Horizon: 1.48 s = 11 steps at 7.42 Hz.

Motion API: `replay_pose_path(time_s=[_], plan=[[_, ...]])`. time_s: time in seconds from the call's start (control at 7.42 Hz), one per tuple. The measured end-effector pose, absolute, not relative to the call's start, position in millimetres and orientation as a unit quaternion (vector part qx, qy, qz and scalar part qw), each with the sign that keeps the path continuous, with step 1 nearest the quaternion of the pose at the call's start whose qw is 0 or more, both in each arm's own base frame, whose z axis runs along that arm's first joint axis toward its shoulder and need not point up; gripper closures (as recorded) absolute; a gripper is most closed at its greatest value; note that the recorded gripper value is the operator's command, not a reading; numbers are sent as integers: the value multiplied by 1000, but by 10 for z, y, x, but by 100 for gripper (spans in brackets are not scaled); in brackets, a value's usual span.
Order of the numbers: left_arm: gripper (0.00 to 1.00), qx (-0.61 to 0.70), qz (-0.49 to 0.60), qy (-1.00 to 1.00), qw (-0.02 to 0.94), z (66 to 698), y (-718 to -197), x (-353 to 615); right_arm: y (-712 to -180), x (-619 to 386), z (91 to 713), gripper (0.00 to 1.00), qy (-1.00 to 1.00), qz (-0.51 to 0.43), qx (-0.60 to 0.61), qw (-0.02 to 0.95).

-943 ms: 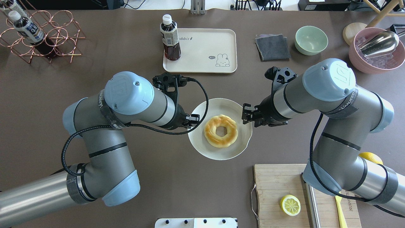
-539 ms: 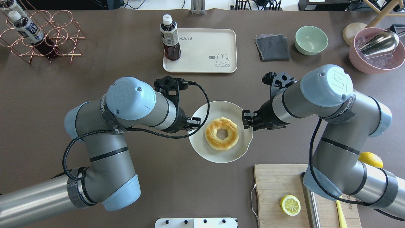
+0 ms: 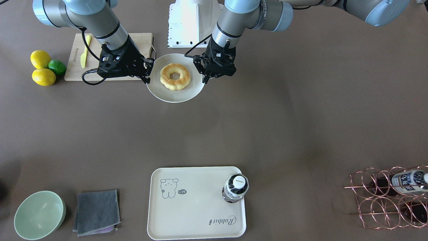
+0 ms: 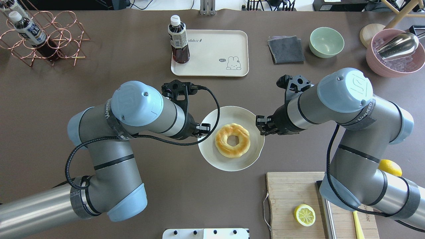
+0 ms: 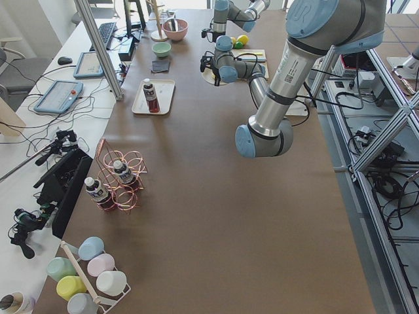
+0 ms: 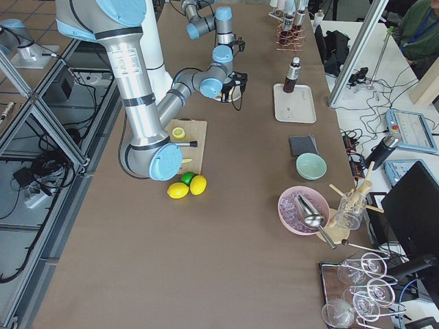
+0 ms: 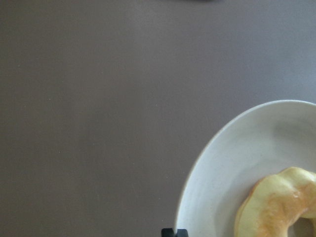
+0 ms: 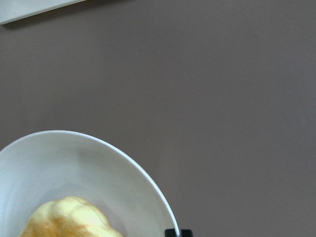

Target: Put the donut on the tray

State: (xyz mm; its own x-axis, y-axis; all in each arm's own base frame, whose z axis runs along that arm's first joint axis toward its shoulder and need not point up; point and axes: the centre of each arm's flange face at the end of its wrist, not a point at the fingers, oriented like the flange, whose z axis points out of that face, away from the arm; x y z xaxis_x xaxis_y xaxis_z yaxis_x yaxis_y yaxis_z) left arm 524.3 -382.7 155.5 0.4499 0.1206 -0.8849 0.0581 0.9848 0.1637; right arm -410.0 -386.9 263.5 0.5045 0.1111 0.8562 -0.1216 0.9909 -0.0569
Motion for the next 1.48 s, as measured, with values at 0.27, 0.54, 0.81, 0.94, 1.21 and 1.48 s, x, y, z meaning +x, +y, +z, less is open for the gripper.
replay_pose_path(time_s=[0.27,0.54,0.81,0.94,1.21,1.48], plan=[[1,87,23,528,845,1526,-3805,5209,-3876,-4097,2630,100,-493,70,9,867],[1,89,27,534,841,1489,-3767,5132,-3879,-4094,2619,100,-494,71,10,867],[1,81,34,545,834,1448,-3832,4927,-3881,-4094,2618,100,-494,72,10,867],[1,73,36,552,830,1439,-4003,4705,-3889,-4097,2613,100,-494,77,8,866],[1,81,77,553,826,1727,-4241,4102,-4040,-4052,2620,100,-491,128,-6,862],[1,91,104,544,828,2155,-4482,3486,-4553,-4001,2633,100,-479,211,-18,852]])
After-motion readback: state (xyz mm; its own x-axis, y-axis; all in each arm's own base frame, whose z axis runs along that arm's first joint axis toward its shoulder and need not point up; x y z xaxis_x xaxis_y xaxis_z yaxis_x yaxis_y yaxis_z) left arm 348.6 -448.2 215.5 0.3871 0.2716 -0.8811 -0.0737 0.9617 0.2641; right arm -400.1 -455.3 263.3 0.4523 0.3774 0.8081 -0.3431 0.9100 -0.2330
